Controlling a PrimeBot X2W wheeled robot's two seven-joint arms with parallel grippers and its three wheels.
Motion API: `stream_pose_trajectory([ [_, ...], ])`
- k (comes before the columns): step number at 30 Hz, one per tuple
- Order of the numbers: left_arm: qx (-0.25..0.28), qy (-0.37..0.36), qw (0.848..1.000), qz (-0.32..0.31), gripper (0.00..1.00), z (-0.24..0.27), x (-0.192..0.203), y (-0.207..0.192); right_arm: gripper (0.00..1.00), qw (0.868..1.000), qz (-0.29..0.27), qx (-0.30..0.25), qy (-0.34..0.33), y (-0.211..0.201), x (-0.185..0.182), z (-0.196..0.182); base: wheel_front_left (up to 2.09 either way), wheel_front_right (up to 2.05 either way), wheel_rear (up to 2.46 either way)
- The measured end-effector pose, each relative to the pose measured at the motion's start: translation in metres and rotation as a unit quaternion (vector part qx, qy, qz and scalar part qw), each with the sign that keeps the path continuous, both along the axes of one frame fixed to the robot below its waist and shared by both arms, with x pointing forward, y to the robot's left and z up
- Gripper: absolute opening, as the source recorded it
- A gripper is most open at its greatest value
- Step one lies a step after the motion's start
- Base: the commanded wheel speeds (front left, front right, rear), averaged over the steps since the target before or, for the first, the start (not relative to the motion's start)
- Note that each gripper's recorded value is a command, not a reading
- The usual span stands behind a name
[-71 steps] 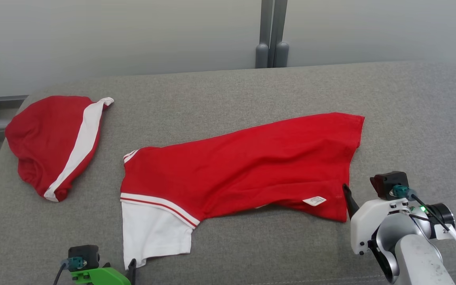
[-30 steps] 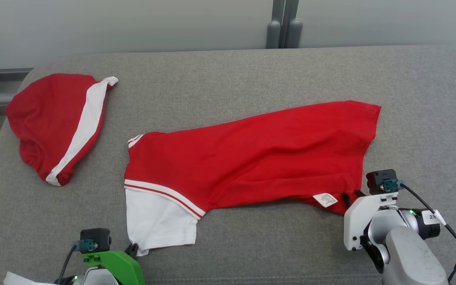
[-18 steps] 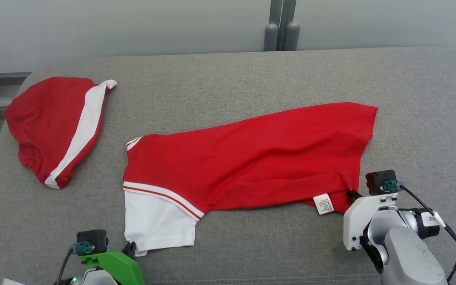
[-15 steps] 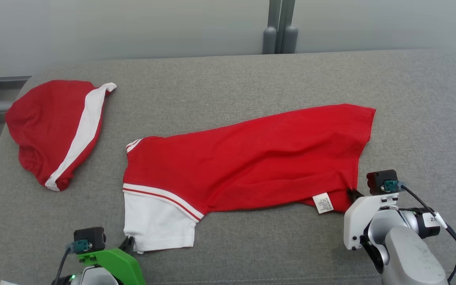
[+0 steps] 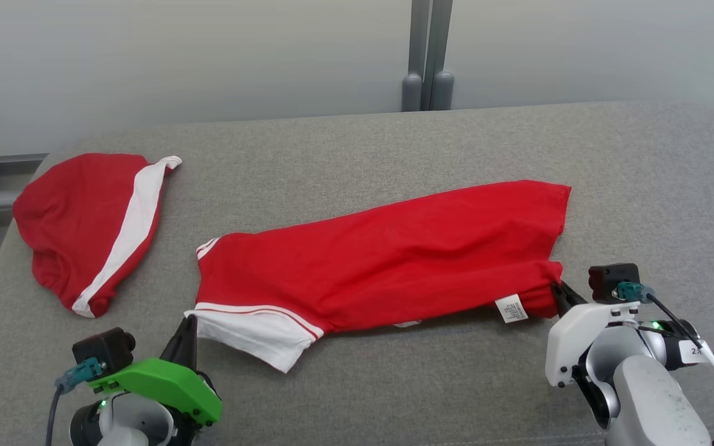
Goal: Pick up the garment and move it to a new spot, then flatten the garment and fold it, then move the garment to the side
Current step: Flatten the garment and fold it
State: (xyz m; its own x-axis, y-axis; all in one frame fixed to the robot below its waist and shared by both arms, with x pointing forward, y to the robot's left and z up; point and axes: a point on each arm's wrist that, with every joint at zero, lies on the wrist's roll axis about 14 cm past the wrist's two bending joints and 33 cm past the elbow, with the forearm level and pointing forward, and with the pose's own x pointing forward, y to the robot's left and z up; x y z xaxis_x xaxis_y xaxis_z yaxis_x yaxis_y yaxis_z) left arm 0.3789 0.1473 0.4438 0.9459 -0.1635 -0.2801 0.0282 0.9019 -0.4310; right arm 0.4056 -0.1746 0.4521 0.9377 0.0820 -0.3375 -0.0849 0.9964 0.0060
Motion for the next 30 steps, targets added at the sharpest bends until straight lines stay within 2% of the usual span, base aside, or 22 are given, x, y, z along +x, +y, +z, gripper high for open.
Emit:
stream_pose_trajectory([
  [6, -0.049, -0.053, 0.997, 0.028, 0.0, 0.037, 0.013, -0.002, 0.0, 0.999, -0.015, 0.0, -0.035, -0.011, 0.002, 0.022, 0.0, 0.0, 0.0],
  [15, -0.108, -0.167, 0.98, 0.028, 0.0, 0.117, 0.051, -0.012, 0.0, 0.993, -0.024, -0.005, -0.112, -0.018, 0.022, 0.072, 0.0, 0.0, 0.0],
  [19, -0.112, -0.182, 0.977, 0.011, 0.0, 0.134, 0.065, -0.023, 0.0, 0.992, -0.023, 0.001, -0.121, -0.018, 0.03, 0.082, 0.0, 0.0, 0.0],
  [27, -0.108, -0.176, 0.978, -0.004, 0.0, 0.146, 0.11, -0.032, 0.0, 0.995, 0.015, 0.038, -0.087, 0.01, 0.06, 0.078, 0.0, 0.0, 0.0],
  [28, -0.104, -0.18, 0.978, -0.006, 0.0, 0.15, 0.12, -0.032, 0.0, 0.995, 0.02, 0.041, -0.087, 0.014, 0.068, 0.081, 0.0, 0.0, 0.0],
  [29, -0.07, -0.192, 0.979, -0.021, 0.0, 0.16, 0.14, -0.033, 0.0, 0.994, 0.027, 0.047, -0.095, 0.018, 0.087, 0.091, 0.0, 0.0, 0.0],
  [30, -0.059, -0.201, 0.977, -0.025, 0.0, 0.166, 0.15, -0.033, 0.0, 0.994, 0.029, 0.047, -0.099, 0.018, 0.097, 0.096, 0.0, 0.0, 0.0],
])
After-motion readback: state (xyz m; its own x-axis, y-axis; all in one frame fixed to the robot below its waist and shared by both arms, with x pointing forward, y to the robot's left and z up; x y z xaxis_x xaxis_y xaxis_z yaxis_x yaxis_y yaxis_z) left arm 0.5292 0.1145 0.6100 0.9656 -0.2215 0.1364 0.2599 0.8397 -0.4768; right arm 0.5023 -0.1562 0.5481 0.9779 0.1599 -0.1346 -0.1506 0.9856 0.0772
